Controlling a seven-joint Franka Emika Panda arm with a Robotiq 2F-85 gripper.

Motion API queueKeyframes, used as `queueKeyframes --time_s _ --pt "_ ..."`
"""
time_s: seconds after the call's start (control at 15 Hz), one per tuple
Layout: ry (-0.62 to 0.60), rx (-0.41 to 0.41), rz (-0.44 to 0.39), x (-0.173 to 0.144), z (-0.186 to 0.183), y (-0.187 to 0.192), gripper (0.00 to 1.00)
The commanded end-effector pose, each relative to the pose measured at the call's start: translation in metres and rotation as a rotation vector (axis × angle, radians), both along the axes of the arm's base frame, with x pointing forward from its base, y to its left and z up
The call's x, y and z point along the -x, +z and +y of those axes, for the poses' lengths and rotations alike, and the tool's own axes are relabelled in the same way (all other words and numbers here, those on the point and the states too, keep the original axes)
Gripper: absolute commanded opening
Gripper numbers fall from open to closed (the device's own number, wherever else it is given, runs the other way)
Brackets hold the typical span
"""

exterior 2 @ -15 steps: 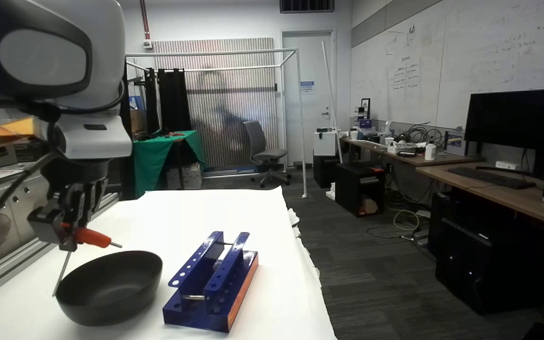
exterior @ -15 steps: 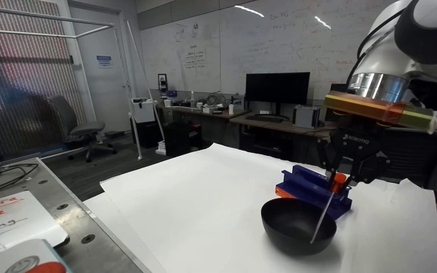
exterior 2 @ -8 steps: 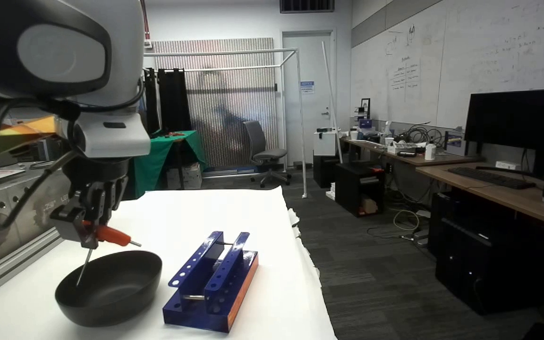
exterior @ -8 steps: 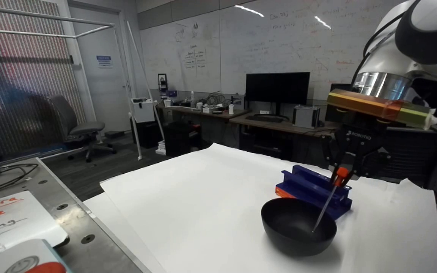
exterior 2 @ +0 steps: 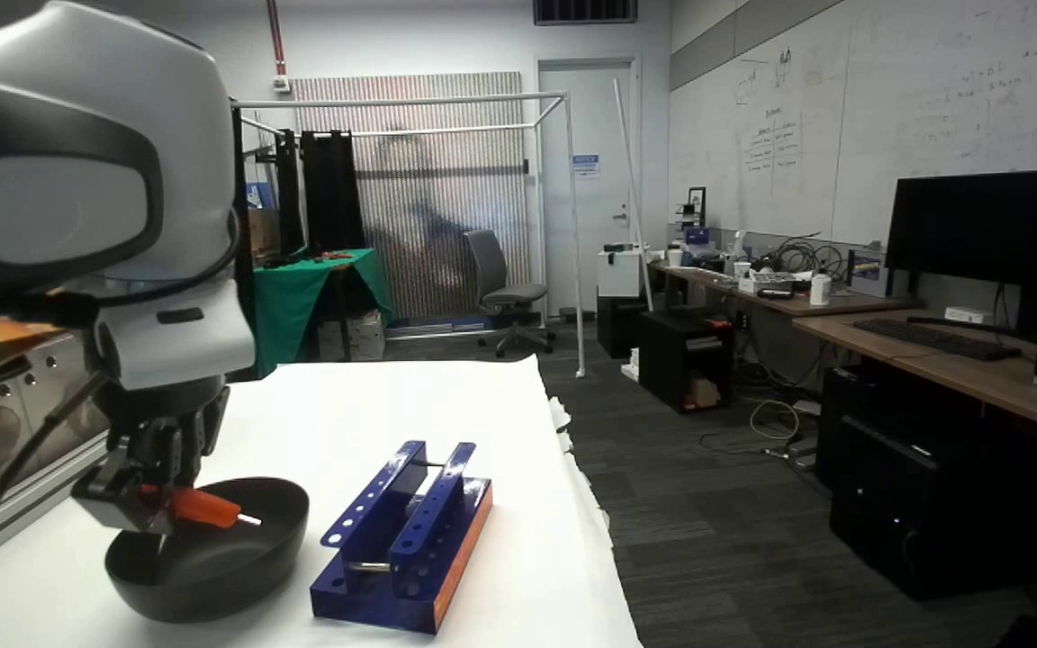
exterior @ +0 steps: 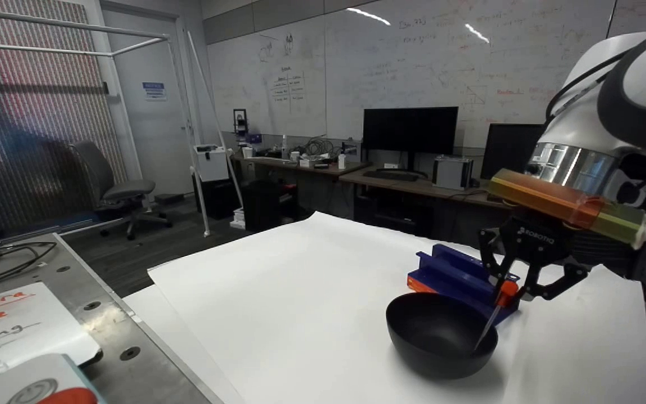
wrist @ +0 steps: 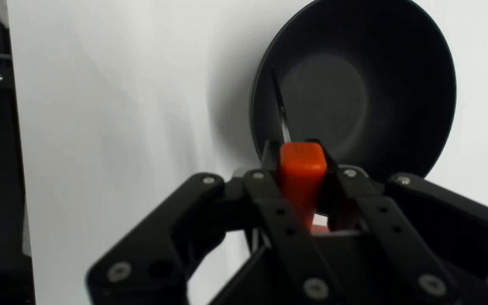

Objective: Put the orange object into the black bowl.

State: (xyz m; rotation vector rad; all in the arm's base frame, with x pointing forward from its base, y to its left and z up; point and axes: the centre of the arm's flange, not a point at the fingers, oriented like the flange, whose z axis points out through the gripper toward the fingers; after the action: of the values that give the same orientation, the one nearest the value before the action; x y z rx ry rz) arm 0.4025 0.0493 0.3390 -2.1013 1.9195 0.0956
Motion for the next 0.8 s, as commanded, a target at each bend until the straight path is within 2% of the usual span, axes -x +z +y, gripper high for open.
queueKeyframes --time_s 0.0,0.27,0.4,0.73 --pt "-0.029 0.006 -0.043 0.007 0.022 -0.014 0.05" --pt "-0.038 0.002 -0.044 0.004 0.035 -0.031 0.08" --pt "-0.039 -0.003 -0.04 0.001 0.038 -0.038 0.47" --pt "-0.033 0.011 -0.026 -0.006 0.034 -0.046 0.84"
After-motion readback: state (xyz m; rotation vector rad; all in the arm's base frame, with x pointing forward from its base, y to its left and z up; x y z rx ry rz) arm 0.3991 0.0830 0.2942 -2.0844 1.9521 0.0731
